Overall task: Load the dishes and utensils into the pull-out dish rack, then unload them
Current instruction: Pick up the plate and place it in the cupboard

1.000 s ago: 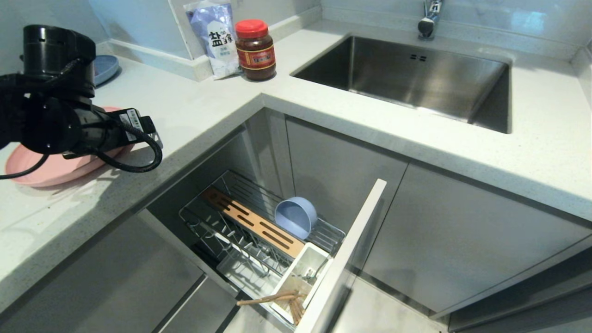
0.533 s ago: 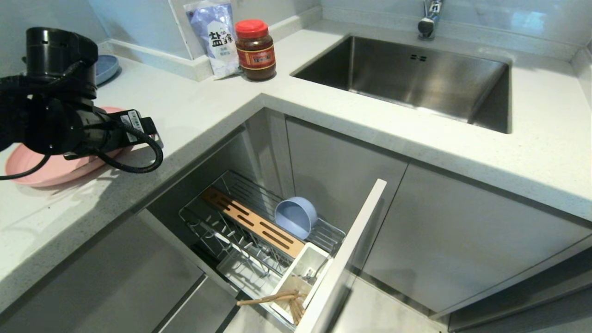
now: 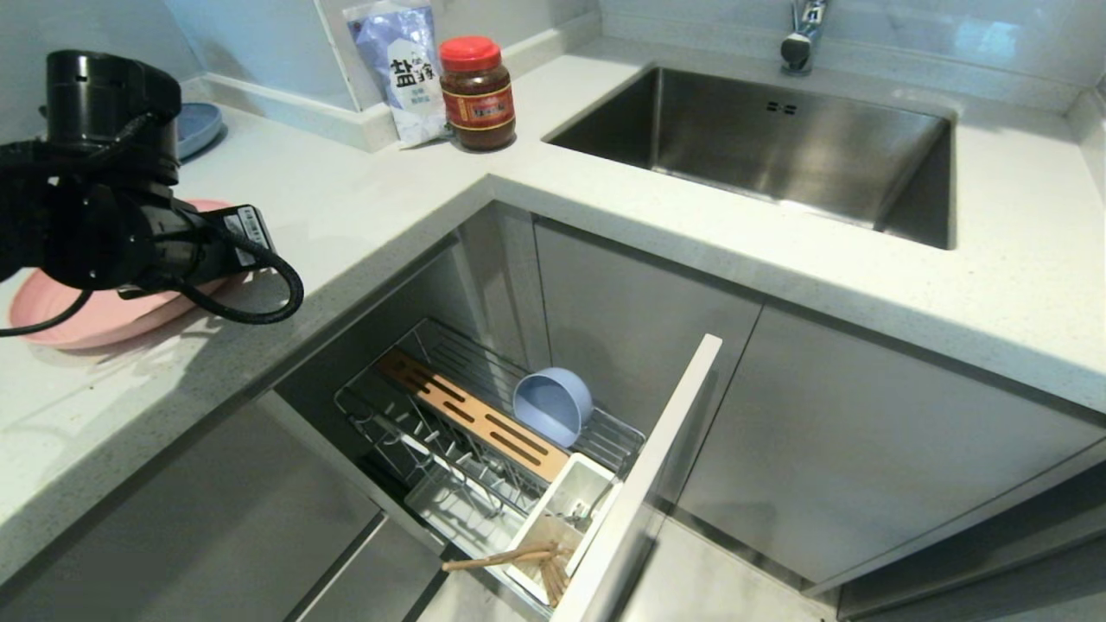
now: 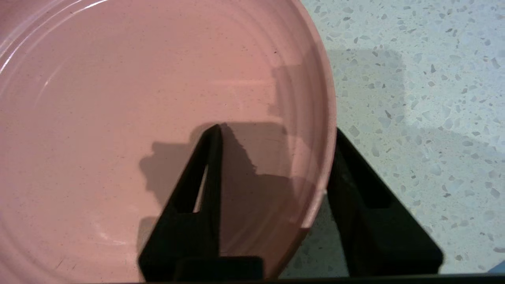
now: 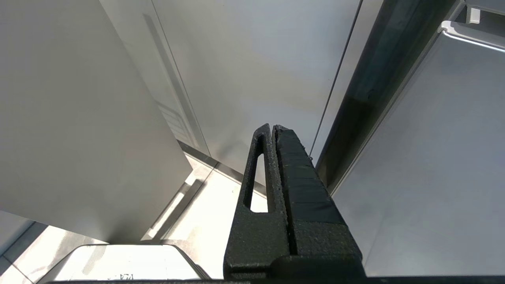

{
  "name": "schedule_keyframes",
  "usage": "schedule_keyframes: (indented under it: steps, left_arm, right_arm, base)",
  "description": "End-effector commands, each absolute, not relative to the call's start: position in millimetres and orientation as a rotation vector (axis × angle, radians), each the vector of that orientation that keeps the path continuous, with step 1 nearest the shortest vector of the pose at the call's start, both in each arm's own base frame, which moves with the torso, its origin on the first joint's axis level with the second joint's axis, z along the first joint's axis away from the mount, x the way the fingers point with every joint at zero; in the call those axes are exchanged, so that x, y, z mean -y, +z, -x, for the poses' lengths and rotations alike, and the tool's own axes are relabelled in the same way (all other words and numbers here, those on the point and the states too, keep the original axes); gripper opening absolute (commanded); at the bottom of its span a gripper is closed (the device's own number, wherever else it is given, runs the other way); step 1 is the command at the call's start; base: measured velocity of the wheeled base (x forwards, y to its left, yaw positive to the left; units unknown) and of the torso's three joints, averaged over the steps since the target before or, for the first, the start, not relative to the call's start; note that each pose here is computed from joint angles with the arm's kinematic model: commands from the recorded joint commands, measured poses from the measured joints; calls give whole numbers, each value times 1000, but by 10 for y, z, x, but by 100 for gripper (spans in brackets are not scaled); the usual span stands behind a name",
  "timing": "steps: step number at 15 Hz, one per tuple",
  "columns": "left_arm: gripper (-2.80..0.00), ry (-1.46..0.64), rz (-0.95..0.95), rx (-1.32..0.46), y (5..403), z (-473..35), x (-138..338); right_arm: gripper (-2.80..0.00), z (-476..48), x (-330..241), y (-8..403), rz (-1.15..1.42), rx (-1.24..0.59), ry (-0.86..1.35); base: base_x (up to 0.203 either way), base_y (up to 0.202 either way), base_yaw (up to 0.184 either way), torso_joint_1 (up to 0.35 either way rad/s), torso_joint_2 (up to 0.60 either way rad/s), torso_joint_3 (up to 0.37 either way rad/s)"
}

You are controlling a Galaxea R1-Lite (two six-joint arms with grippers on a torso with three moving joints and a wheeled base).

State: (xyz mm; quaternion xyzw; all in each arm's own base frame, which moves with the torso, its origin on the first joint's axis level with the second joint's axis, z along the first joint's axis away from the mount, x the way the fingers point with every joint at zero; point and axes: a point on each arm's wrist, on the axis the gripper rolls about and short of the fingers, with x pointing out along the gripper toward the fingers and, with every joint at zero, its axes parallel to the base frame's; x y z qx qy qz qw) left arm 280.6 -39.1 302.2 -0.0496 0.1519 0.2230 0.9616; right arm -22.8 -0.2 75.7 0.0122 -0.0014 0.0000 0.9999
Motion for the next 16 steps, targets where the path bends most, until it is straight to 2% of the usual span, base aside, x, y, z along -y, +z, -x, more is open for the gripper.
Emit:
schedule_keyframes:
  steps: [1, 8, 11, 13, 16]
  left_arm:
    - [-280, 455, 102, -306, 3027, -2794, 391]
    - [-280, 443, 112, -281, 3109, -2692, 399]
    - [-280, 420, 137, -230, 3294, -2443, 388]
    - [-280, 380, 161, -186, 3398, -2315, 456]
    - [-280, 291, 296, -15, 3612, -2222, 601]
  right_arm:
    - [-280, 230, 2, 751, -25, 5, 1]
    - [-280, 230, 2, 752, -25, 5, 1]
    - [-280, 230, 2, 752, -25, 6, 1]
    - [-280, 229, 2, 752, -25, 5, 0]
    - [-280, 230, 2, 753, -25, 6, 2]
  base:
    - [0, 0, 0, 0, 0, 0]
    - [0, 0, 0, 0, 0, 0]
    - [0, 0, 0, 0, 0, 0]
    - [0, 0, 0, 0, 0, 0]
    - [0, 0, 0, 0, 0, 0]
